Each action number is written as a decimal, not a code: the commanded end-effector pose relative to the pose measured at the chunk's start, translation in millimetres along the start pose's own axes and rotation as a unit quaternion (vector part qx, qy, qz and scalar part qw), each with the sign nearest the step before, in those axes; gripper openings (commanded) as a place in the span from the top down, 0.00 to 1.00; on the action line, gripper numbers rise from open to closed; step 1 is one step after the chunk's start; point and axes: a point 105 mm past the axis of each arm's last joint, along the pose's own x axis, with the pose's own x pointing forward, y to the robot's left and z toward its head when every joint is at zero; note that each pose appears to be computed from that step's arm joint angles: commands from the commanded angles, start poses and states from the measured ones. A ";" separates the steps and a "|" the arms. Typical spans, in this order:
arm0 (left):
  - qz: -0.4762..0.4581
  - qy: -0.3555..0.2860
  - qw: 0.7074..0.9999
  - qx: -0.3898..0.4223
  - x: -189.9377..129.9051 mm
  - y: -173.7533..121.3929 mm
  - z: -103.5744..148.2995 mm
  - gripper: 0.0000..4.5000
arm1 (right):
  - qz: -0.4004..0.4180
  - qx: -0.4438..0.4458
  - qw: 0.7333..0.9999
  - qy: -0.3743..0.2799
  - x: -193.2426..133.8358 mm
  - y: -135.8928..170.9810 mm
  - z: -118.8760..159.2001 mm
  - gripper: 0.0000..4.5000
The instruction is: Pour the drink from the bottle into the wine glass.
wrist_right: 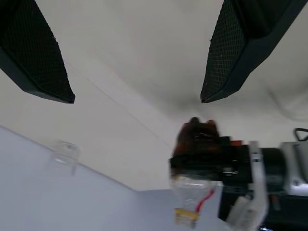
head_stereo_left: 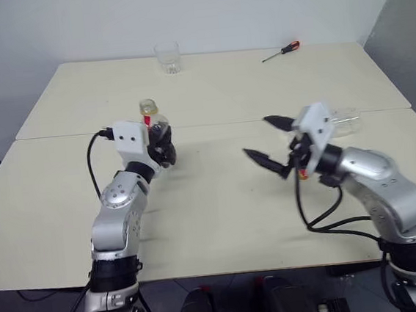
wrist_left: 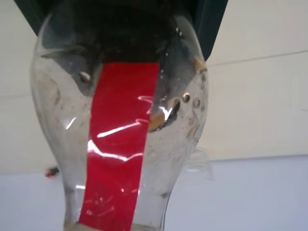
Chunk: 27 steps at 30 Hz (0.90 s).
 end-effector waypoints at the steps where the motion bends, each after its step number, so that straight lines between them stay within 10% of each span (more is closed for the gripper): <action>1: 0.067 -0.052 0.995 0.044 10.3 37.0 17.3 0.71 | -0.007 0.000 1.000 -0.005 15.9 4.3 -2.0 0.01; 23: 0.123 -0.044 0.991 -0.039 40.9 78.3 -25.2 0.71 | 0.012 0.089 0.996 -0.019 54.8 25.2 0.5 0.01; 27: 0.135 -0.023 0.990 -0.031 33.4 81.0 -40.4 0.42 | 0.002 0.102 0.995 -0.011 54.7 22.0 -3.6 0.00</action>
